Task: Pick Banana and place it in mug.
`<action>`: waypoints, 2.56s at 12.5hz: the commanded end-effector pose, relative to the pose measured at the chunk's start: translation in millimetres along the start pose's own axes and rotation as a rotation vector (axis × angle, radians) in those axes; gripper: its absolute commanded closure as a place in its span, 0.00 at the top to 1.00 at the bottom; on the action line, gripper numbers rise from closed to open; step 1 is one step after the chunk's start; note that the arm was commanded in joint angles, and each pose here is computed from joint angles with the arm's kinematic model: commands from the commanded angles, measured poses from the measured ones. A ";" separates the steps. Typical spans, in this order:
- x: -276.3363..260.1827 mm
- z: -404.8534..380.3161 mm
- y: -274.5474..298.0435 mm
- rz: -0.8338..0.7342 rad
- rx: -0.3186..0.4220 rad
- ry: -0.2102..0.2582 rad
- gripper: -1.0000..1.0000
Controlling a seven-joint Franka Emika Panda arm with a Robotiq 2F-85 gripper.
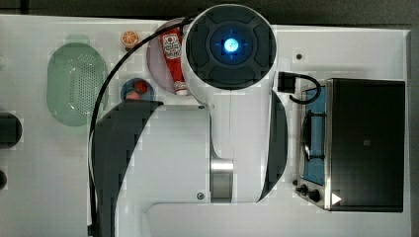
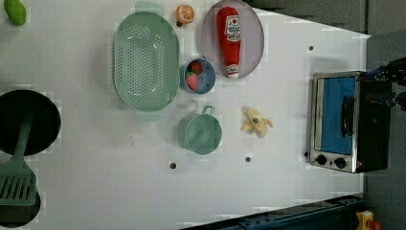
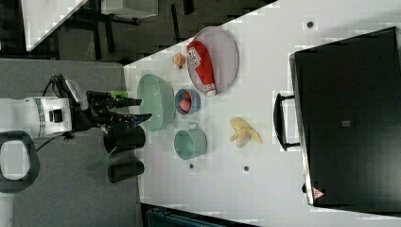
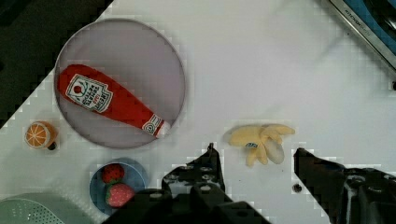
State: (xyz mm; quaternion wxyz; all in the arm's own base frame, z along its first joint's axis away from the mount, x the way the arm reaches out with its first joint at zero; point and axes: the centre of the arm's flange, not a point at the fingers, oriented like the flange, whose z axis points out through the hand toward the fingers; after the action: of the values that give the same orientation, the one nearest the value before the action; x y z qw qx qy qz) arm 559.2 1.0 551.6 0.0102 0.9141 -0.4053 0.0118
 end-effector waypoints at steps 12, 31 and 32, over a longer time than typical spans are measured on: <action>-48.6 138.0 81.0 -0.189 -0.037 -0.066 1.00; -66.7 404.6 64.7 -0.390 -0.030 -0.047 0.67; -66.4 403.3 62.9 -0.392 -0.027 -0.044 0.55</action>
State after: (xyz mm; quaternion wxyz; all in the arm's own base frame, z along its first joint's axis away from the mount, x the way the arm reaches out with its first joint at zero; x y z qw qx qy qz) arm 472.2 -1.4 144.4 0.0178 0.9747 -0.2219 -0.0218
